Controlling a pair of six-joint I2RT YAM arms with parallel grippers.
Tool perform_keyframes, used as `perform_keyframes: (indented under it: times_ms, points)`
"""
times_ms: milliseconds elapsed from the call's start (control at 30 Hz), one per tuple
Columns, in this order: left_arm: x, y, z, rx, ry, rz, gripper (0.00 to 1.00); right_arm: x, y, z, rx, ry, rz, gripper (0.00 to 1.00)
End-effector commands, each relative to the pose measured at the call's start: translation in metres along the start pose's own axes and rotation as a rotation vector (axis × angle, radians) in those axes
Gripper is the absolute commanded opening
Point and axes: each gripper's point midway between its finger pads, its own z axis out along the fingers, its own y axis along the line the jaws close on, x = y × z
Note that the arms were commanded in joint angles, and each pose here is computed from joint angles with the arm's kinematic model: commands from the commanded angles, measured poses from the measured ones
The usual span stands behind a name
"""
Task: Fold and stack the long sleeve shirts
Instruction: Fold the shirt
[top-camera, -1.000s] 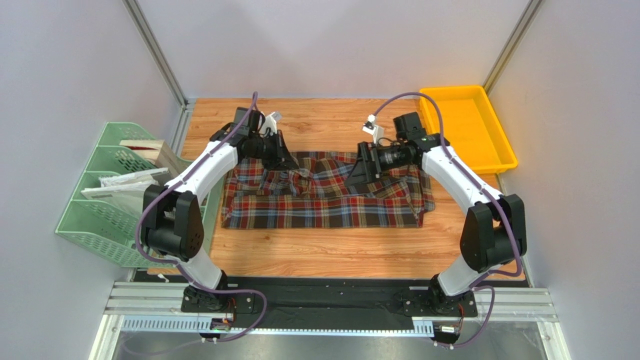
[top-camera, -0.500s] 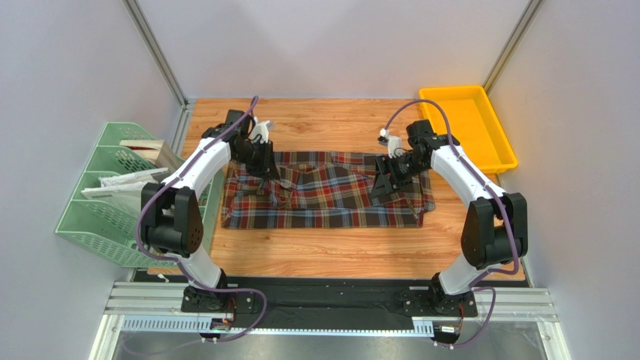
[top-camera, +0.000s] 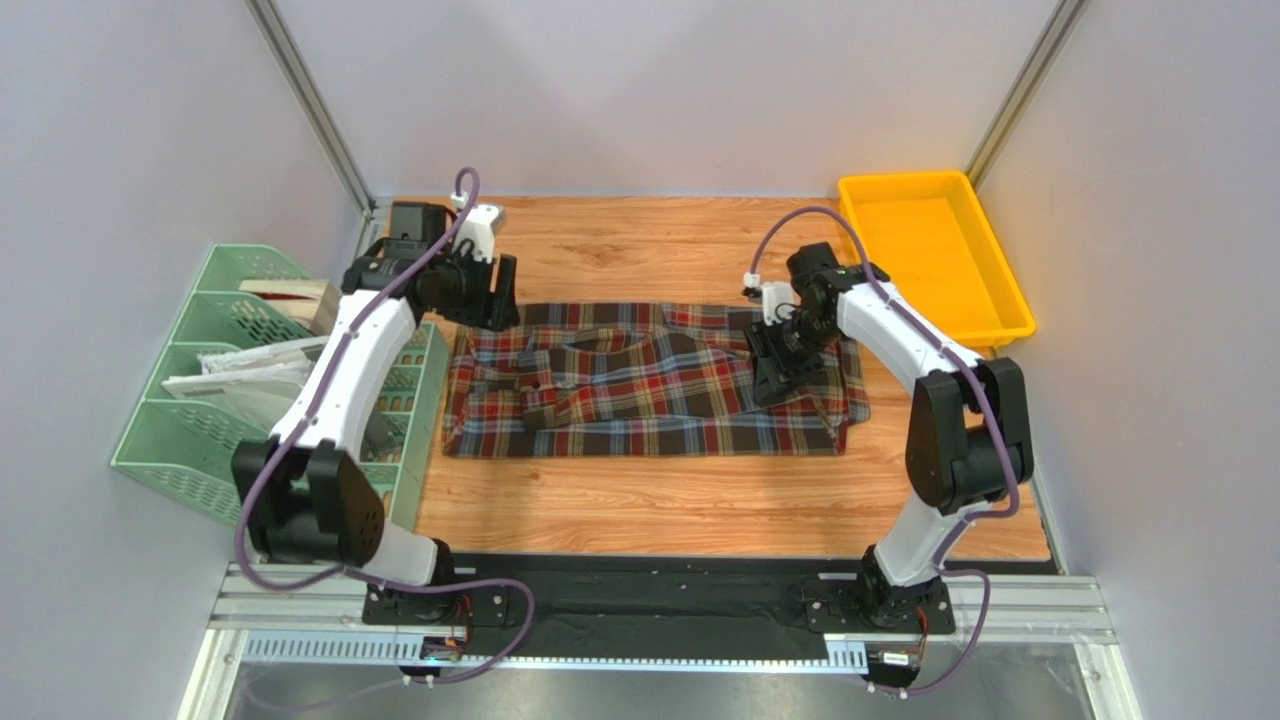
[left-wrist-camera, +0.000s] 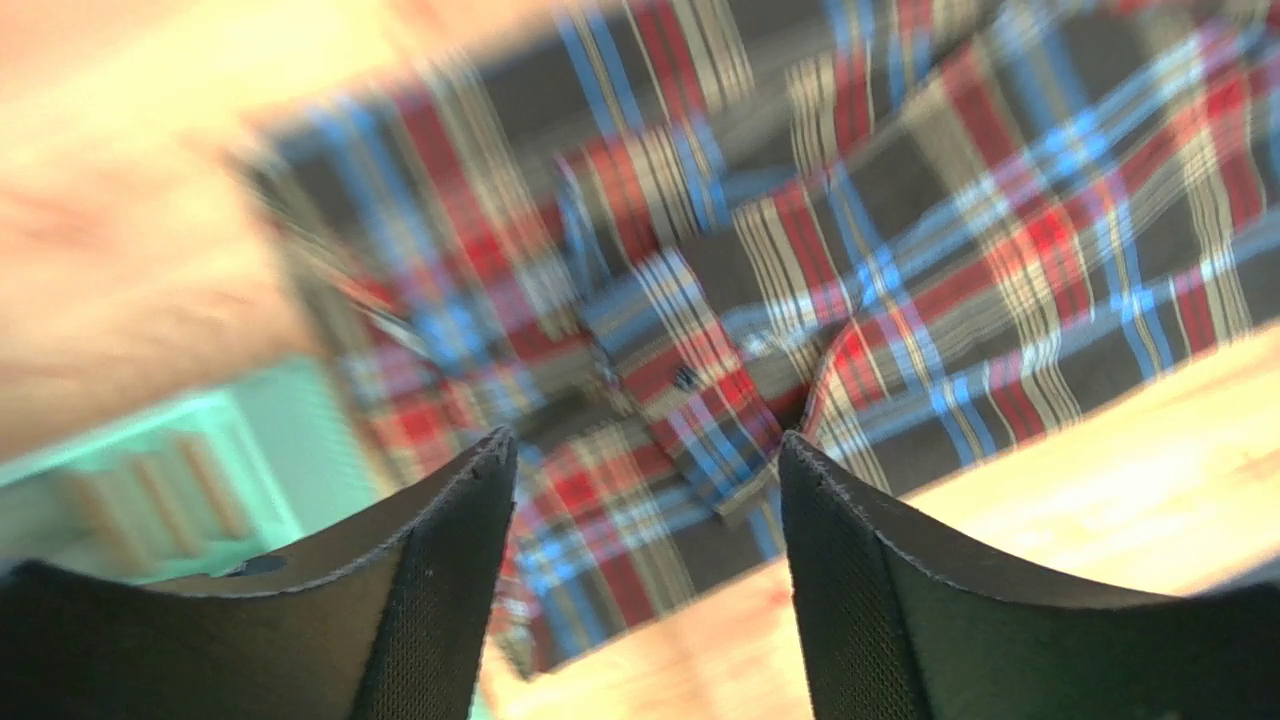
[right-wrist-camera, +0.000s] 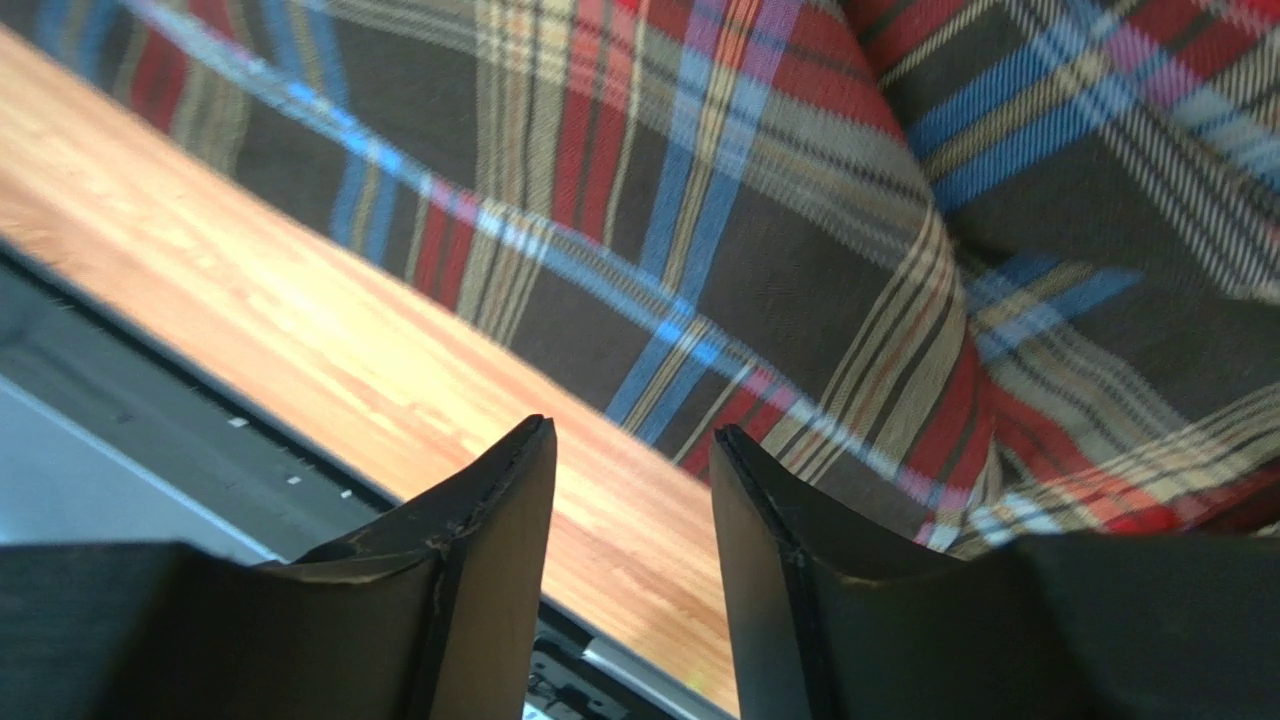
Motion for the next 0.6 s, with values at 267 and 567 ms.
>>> perform_keyframes:
  times_ms: [267, 567]
  points:
    - [-0.046, -0.003, -0.111, -0.207, -0.38, 0.141, 0.99, -0.042, -0.059, 0.066, 0.199, 0.168, -0.11, 0.41]
    - [0.023, -0.013, -0.032, 0.054, 0.007, 0.42, 0.93, -0.155, -0.109, 0.084, 0.469, 0.121, -0.366, 0.4]
